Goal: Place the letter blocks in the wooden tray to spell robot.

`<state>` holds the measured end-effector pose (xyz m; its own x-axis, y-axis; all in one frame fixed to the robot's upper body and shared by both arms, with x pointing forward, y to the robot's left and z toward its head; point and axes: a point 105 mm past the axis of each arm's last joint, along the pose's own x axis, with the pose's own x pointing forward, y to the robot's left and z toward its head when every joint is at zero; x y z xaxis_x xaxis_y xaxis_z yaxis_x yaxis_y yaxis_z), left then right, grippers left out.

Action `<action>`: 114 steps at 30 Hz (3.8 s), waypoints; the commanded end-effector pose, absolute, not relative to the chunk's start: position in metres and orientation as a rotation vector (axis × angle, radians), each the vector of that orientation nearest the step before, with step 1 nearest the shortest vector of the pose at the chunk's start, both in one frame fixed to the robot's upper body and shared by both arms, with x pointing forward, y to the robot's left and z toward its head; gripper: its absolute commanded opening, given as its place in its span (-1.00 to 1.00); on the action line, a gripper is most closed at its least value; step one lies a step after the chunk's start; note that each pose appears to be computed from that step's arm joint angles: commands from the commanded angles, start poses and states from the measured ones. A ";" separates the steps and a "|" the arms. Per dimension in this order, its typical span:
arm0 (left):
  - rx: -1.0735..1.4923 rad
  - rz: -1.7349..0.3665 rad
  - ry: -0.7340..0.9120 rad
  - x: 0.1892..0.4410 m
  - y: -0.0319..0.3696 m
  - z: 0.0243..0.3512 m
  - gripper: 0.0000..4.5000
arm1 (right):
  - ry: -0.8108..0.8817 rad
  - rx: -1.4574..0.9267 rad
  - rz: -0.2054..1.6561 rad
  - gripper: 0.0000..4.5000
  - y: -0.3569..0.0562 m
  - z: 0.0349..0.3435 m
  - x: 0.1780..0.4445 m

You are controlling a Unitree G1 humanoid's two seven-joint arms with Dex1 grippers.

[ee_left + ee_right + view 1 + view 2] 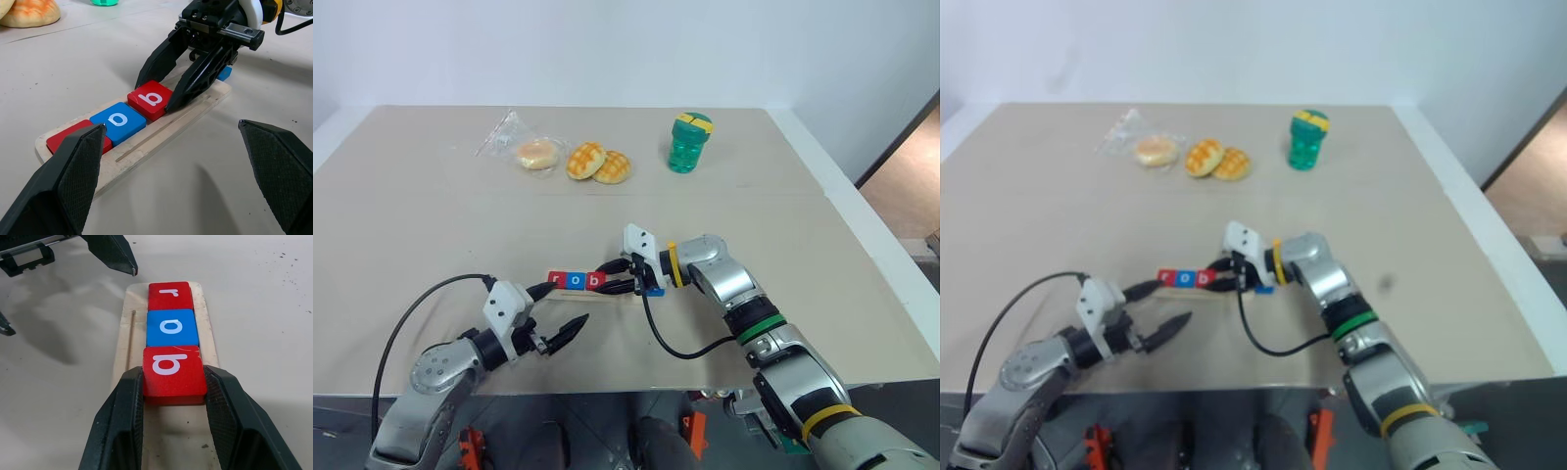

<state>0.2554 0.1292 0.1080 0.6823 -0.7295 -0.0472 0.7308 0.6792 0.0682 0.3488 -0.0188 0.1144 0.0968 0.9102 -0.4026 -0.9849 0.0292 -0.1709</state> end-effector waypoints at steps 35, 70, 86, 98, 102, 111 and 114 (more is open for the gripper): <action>0.119 -0.839 0.000 0.253 0.124 0.113 1.00 | 0.164 -0.430 1.441 -0.24 -0.012 0.122 0.343; 0.117 -0.826 -0.026 0.255 0.126 0.117 1.00 | 0.029 -0.248 1.258 0.99 -0.030 0.171 0.338; 0.207 -1.058 -0.034 0.248 0.109 0.126 1.00 | 0.165 -0.346 0.831 0.99 -0.164 0.149 0.355; 0.185 -0.937 -0.090 0.258 0.112 0.134 1.00 | 0.090 -0.168 0.504 0.99 -0.144 0.146 0.338; 0.174 -0.945 -0.083 0.255 0.110 0.133 1.00 | 0.113 -0.155 0.388 0.99 -0.144 0.135 0.336; 0.178 -0.963 -0.078 0.255 0.106 0.134 1.00 | 0.179 -0.114 0.276 0.99 -0.147 0.111 0.339; 0.182 -0.962 -0.072 0.254 0.107 0.132 1.00 | 0.195 -0.106 0.286 0.99 -0.139 0.105 0.339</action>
